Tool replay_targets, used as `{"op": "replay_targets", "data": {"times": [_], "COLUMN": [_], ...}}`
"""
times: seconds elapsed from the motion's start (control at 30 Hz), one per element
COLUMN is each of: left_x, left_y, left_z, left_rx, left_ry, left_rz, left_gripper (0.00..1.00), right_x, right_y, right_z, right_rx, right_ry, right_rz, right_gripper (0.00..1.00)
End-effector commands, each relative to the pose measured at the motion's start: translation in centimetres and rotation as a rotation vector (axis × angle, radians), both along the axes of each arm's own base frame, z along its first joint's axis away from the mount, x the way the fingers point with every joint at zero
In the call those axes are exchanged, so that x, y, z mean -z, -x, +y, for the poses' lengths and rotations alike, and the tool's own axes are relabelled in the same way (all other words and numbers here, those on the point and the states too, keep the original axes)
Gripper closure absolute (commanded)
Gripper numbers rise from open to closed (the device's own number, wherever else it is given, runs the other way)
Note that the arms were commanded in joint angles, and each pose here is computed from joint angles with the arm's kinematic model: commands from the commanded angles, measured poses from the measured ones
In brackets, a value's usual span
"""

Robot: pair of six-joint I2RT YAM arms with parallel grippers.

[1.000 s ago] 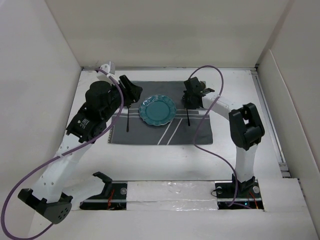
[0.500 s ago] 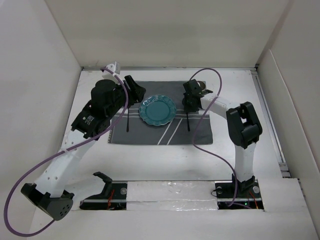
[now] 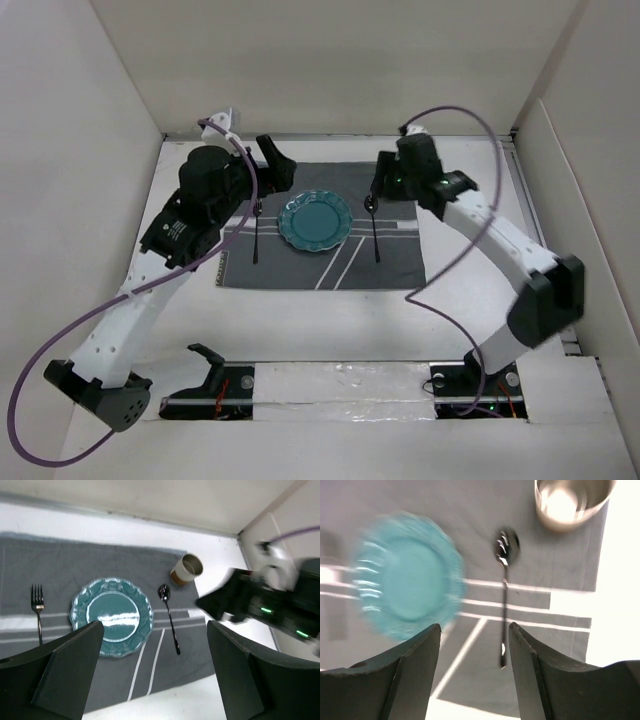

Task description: Set the dinner table for one person

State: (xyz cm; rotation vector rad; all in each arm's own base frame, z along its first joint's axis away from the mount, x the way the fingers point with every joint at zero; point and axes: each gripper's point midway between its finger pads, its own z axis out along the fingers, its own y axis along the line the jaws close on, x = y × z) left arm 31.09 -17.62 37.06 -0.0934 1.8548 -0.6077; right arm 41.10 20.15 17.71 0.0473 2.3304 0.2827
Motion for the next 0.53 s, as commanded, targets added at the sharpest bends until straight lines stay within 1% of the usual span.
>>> {"op": "replay_targets", "data": {"times": [0.0, 0.07, 0.1, 0.13, 0.17, 0.2, 0.23, 0.3, 0.37, 0.4, 0.5], "left_x": [-6.0, -8.4, -9.2, -11.1, -11.9, -13.2, -14.0, -15.2, -14.5, -14.3, -12.1], "left_y": [-0.2, 0.0, 0.2, 0.7, 0.9, 1.8, 2.2, 3.8, 4.0, 4.4, 3.8], "left_z": [1.3, 2.4, 3.0, 4.1, 5.3, 6.3, 7.4, 8.9, 9.7, 9.9, 9.4], "left_rx": [-0.047, -0.097, -0.119, -0.153, -0.201, -0.229, -0.271, -0.305, -0.338, -0.341, -0.332], "left_ry": [0.028, 0.035, 0.038, 0.056, 0.054, 0.070, 0.074, 0.100, 0.101, 0.108, 0.092], "left_rz": [-0.145, -0.184, -0.202, -0.240, -0.265, -0.299, -0.329, -0.380, -0.391, -0.395, -0.336], "left_gripper": [0.16, 0.14, 0.13, 0.13, 0.12, 0.05, 0.01, 0.01, 0.01, 0.01, 0.01], "right_x": [-17.2, -22.6, -26.6, -28.0, -29.1, -30.4, -31.1, -30.0, -28.8, -27.6, -26.1], "right_y": [2.5, 4.6, 6.8, 7.9, 9.0, 10.5, 11.1, 11.3, 10.9, 10.7, 10.0], "right_z": [-1.7, -3.9, -6.5, -7.8, -9.0, -11.1, -12.0, -13.3, -14.4, -14.5, -14.7], "right_rx": [0.018, 0.070, 0.117, 0.142, 0.174, 0.223, 0.252, 0.301, 0.343, 0.348, 0.352], "right_ry": [-0.173, -0.257, -0.334, -0.367, -0.410, -0.431, -0.443, -0.411, -0.376, -0.354, -0.330], "right_rz": [-0.409, -0.578, -0.726, -0.784, -0.823, -0.880, -0.902, -0.879, -0.846, -0.806, -0.743], "right_gripper": [0.38, 0.33, 0.29, 0.19, 0.16, 0.14, 0.09, 0.07, 0.09, 0.09, 0.08]}}
